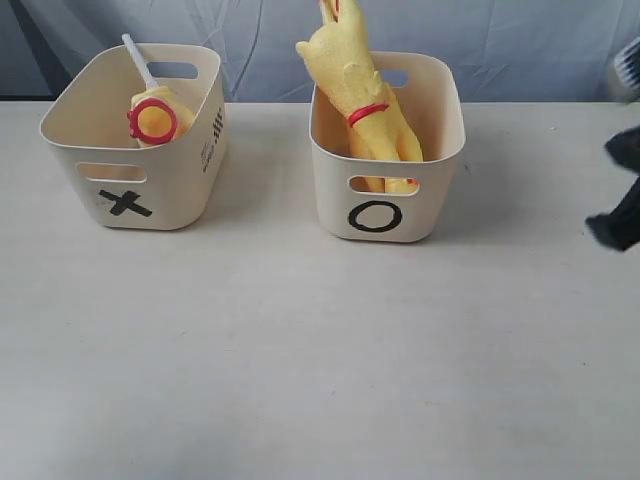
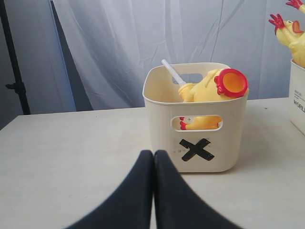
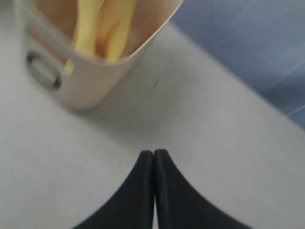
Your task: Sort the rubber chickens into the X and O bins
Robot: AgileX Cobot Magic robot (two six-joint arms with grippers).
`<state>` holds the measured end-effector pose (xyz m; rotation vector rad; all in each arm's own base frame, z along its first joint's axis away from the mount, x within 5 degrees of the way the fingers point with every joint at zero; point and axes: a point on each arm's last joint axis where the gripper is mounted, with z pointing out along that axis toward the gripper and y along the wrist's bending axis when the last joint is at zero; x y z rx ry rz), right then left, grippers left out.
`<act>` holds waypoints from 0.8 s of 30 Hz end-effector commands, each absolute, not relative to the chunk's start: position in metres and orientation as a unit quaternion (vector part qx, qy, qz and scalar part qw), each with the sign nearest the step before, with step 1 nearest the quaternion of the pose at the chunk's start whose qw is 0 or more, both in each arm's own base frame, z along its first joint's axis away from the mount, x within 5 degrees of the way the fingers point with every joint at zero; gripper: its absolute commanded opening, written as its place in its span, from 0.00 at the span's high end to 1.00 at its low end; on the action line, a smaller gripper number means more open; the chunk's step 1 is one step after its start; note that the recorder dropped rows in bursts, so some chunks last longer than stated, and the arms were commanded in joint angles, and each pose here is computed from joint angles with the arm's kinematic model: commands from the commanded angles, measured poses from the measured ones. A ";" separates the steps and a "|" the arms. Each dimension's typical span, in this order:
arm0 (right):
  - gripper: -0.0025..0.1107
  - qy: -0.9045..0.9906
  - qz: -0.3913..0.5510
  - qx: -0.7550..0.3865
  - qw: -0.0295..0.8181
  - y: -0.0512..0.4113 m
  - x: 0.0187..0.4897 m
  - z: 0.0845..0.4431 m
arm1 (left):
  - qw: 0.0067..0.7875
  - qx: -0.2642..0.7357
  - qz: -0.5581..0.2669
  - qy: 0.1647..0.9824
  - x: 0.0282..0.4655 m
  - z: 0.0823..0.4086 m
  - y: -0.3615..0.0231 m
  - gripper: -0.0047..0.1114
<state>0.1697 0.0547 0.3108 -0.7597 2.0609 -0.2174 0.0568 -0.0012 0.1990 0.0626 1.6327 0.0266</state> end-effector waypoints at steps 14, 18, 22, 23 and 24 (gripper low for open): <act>0.98 0.728 -0.145 0.007 0.670 -0.017 0.036 0.350 | 0.690 0.026 0.009 0.723 0.056 0.201 -0.001 0.96; 0.98 0.724 -0.109 0.040 0.680 -0.015 0.023 0.335 | 0.690 0.026 0.009 0.723 0.056 0.201 -0.001 0.96; 0.98 0.705 -0.062 0.072 0.703 -0.013 0.024 0.310 | 0.690 0.026 0.009 0.723 0.056 0.201 -0.001 0.96; 0.98 0.696 -0.059 0.068 0.712 -0.012 0.024 0.305 | 0.690 0.026 0.009 0.723 0.056 0.201 -0.001 0.96; 0.98 0.685 -0.058 0.062 0.724 -0.011 0.025 0.299 | 0.690 0.026 0.009 0.723 0.056 0.201 -0.001 0.96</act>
